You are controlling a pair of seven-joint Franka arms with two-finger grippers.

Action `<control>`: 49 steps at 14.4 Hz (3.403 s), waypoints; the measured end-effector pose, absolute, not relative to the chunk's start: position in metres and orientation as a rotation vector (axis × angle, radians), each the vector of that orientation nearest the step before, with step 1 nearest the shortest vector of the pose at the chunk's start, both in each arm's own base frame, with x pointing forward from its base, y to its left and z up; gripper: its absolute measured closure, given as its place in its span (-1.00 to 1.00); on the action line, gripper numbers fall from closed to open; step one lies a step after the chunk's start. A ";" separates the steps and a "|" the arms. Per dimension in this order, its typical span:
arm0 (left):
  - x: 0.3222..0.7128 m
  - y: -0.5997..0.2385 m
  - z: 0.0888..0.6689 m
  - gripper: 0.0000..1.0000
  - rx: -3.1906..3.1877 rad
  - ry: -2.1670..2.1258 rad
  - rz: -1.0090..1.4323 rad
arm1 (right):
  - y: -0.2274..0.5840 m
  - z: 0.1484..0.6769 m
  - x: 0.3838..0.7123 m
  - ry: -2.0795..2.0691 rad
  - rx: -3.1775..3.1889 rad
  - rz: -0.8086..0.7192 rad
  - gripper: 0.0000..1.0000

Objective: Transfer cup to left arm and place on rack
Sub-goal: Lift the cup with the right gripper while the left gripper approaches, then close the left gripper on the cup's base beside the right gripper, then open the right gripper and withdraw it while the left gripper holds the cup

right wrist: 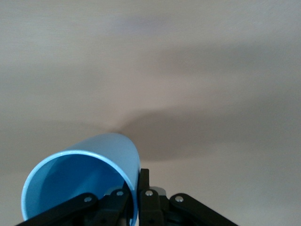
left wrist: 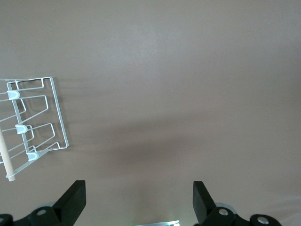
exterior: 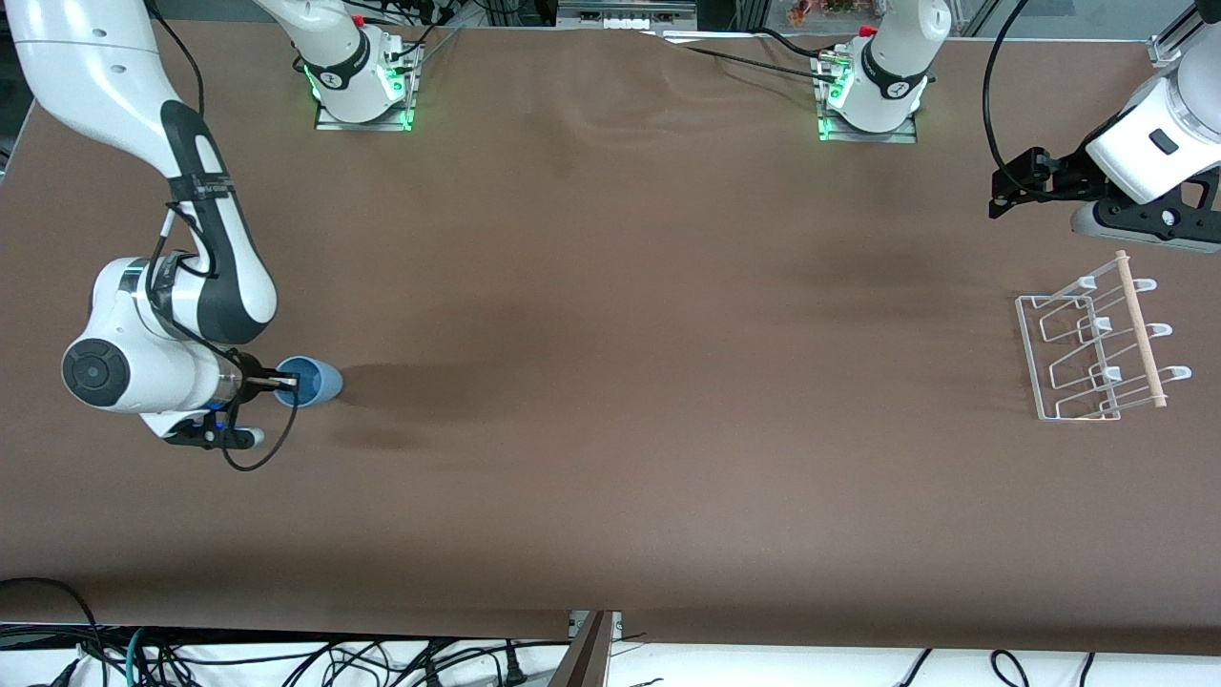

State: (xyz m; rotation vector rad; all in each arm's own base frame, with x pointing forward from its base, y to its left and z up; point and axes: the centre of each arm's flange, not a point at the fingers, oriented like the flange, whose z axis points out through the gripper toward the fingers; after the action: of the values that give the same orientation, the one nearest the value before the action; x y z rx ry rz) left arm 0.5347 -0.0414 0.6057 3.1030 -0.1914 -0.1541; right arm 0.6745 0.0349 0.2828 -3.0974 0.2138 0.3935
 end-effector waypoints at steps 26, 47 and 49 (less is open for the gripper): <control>0.583 -0.191 0.527 -1.00 2.051 -1.233 0.126 | 0.492 0.567 0.566 1.122 -2.031 0.722 0.90; 0.590 -0.278 0.544 -0.52 1.938 -1.492 0.468 | 0.493 0.558 0.571 1.150 -2.014 0.726 0.81; 0.590 -0.278 0.541 -0.52 1.936 -1.491 0.460 | 0.491 0.561 0.573 1.151 -2.002 0.716 0.55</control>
State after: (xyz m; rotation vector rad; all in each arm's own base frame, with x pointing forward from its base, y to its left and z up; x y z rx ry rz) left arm 0.5904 -0.2784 0.5412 1.9360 -1.4909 0.4596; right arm 0.5732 0.4910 0.5606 -2.0024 1.1510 0.7163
